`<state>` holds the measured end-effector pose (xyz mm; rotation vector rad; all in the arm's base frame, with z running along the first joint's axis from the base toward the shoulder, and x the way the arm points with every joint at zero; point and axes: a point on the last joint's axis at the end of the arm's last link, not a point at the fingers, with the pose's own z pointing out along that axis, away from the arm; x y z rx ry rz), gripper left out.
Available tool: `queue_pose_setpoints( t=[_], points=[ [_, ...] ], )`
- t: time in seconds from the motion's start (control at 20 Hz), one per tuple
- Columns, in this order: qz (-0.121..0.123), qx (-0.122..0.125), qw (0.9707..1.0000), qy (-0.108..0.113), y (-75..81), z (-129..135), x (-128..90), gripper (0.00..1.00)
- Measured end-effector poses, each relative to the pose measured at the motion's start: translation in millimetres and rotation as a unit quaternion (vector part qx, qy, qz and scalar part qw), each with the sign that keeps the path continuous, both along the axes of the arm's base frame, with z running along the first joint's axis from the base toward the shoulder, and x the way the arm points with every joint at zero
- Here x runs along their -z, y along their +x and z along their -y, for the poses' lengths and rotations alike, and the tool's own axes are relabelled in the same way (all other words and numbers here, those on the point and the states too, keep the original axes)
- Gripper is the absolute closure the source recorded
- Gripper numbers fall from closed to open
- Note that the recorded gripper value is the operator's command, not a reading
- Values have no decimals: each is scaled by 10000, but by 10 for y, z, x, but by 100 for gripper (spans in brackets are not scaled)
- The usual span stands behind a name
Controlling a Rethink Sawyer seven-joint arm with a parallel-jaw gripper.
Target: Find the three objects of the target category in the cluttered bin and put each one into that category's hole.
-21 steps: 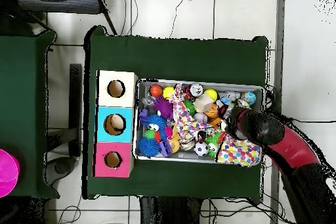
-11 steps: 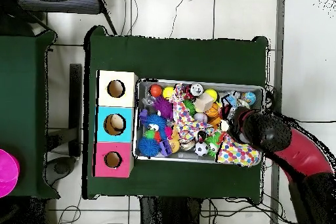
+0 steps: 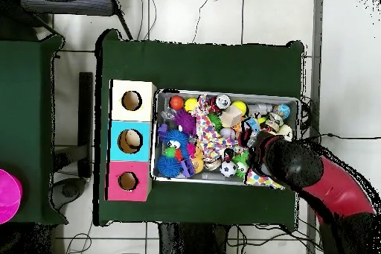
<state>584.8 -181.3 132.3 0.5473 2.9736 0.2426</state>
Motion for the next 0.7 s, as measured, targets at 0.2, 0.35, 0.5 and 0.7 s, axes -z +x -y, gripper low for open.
queue_pose_setpoints(
  t=[0.2,0.35,0.5,0.7],
  points=[
    [-156,50,9997,165,-155,-234,-64,100],
    [-311,125,9989,341,-308,-450,-106,100],
    [-412,198,9979,460,-407,-580,-133,100],
    [-654,352,9947,714,-643,-930,-220,100]
  ],
)
